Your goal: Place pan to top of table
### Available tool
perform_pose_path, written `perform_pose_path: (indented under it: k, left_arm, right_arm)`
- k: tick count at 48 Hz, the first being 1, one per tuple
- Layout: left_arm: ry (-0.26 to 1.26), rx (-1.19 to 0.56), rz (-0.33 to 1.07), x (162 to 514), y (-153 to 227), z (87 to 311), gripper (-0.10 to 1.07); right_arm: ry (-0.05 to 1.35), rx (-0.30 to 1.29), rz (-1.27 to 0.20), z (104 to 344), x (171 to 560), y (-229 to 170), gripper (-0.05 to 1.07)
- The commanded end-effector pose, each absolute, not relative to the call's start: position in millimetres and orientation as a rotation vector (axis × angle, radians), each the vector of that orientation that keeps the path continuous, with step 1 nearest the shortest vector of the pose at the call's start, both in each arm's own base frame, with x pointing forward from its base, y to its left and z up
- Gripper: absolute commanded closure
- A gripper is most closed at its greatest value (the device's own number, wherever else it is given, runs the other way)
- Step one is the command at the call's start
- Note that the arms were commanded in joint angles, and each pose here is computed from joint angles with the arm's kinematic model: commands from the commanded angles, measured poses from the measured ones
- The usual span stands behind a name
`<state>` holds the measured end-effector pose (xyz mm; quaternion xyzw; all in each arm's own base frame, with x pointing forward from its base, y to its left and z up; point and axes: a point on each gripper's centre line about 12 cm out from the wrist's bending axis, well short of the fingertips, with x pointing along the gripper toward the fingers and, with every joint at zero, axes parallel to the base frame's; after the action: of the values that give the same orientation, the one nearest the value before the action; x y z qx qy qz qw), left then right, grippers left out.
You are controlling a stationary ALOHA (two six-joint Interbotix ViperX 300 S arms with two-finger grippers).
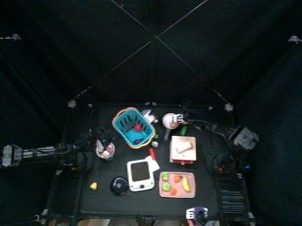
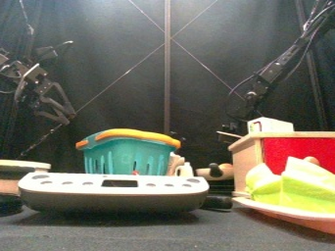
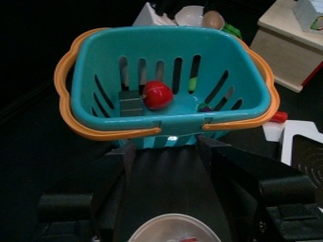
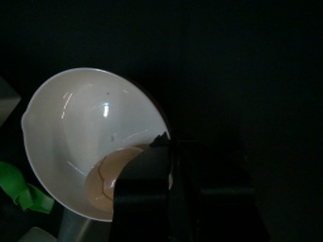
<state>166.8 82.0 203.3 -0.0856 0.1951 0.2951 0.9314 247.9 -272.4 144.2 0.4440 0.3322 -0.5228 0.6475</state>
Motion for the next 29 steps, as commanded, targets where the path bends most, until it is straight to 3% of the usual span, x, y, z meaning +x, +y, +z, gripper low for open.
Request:
perform_pose_path:
  k: [1, 10, 29]
  left_arm:
    - [0.385, -0.172, 0.603, 168.8, 82.7, 208.7, 0.07]
    - [0.385, -0.172, 0.603, 168.8, 82.7, 208.7, 0.07]
    - [0.385, -0.172, 0.603, 168.8, 82.7, 208.7, 0.07]
  right_arm:
    - [0.706, 1.004, -1.183, 157.6, 251.2, -278.9, 0.47]
    - [0.718, 1.003, -1.186, 154.1, 251.2, -279.1, 0.39]
    - [0.713, 0.997, -1.184, 155.9, 251.4, -279.6, 0.39]
